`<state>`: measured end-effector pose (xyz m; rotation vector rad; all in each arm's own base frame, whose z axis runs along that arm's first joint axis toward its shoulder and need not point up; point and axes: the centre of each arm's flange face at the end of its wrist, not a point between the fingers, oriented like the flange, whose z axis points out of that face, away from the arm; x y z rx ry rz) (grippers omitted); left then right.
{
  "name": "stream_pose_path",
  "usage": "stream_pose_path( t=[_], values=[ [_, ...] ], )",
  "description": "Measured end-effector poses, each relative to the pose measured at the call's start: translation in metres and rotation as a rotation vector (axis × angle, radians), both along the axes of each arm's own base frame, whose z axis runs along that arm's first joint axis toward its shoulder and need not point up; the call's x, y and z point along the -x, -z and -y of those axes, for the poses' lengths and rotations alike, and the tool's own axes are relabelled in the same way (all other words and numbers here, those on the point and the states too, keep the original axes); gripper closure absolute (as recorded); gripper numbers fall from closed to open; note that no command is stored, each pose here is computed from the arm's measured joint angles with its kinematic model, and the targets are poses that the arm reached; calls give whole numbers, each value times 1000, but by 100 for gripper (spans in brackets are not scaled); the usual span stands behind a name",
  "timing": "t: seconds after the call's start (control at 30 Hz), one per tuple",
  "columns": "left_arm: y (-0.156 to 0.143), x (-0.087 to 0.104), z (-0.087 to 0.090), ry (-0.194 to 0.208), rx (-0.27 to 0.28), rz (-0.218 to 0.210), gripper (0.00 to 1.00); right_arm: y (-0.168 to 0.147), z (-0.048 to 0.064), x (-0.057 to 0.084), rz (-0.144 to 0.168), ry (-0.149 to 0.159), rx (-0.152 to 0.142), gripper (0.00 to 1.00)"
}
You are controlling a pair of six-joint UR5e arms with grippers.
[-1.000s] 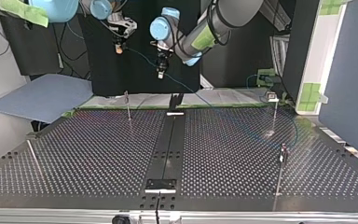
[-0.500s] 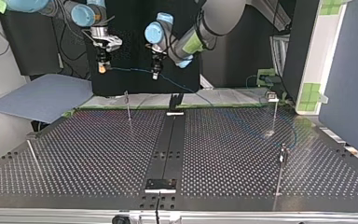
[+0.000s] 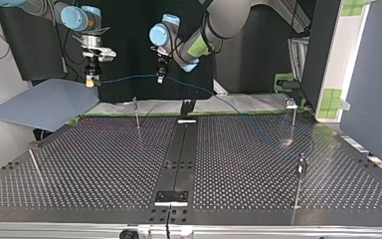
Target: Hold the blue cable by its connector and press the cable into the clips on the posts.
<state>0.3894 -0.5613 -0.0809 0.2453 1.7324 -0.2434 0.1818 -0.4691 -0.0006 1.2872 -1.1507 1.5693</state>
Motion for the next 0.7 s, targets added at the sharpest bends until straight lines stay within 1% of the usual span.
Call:
stream_pose_path(
  t=[0.07,0.17,0.23,0.37,0.53,0.7],
  values=[
    [-3,-3,3,-5,18,4,100,8,0,0,-11,1,-9,100],
    [-5,-5,5,-8,29,7,100,21,-1,-1,-22,2,-26,100],
    [-6,-6,5,-11,34,9,100,27,-1,-1,-25,2,-37,100],
    [-9,-15,5,-29,57,17,100,32,3,0,-25,9,-55,100],
    [-12,-23,4,-36,70,25,100,32,15,2,-16,15,-65,100],
    [-14,-32,4,-36,74,33,100,29,28,2,-16,15,-70,100]
  ],
)
